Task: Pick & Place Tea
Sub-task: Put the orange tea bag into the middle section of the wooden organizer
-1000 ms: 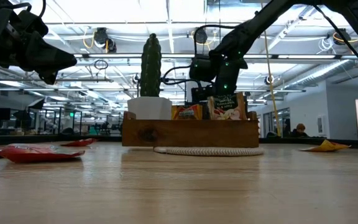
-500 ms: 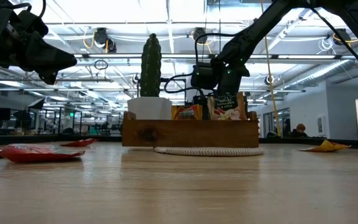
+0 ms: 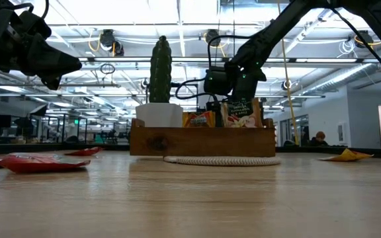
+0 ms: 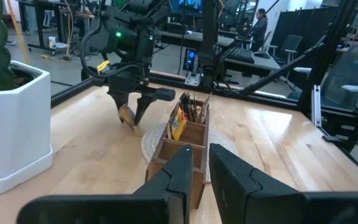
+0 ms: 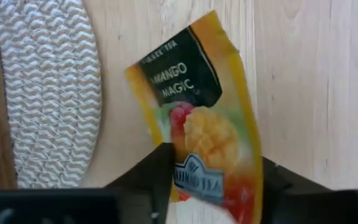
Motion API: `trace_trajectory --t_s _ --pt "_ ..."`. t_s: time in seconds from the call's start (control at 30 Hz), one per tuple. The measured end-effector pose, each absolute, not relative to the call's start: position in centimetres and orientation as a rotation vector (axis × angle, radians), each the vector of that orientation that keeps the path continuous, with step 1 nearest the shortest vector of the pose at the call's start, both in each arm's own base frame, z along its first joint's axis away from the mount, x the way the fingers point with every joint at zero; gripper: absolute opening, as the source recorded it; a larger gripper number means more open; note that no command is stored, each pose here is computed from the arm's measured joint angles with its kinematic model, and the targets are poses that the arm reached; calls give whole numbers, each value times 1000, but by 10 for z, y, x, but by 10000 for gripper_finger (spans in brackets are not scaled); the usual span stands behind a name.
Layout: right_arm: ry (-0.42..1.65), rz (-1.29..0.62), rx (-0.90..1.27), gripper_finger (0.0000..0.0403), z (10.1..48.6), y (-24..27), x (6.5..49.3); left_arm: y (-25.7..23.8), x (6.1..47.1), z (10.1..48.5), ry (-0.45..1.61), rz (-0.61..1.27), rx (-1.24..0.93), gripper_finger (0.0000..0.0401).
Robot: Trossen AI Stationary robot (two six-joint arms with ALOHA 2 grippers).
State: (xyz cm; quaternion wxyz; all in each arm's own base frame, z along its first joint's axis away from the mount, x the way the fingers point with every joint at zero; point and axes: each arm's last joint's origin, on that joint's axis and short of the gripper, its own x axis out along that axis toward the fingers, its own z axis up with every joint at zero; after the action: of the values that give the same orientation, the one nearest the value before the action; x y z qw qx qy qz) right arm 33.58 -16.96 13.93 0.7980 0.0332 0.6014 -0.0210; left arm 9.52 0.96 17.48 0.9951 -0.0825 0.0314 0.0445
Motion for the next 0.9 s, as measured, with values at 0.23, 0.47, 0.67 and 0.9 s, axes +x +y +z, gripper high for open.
trace_trajectory --t_s 0.23,0.47,0.67,0.9 --pt "1304 -73 46 46 144 -169 333 10 95 175 63 89 -165 58" --pt "1276 -304 -71 18 190 -169 321 10 95 175 63 90 -165 58" --pt "1101 -376 -53 12 232 -143 306 10 95 175 63 89 -165 58" --pt "910 -385 -18 12 229 -85 274 10 95 175 63 90 -165 58"
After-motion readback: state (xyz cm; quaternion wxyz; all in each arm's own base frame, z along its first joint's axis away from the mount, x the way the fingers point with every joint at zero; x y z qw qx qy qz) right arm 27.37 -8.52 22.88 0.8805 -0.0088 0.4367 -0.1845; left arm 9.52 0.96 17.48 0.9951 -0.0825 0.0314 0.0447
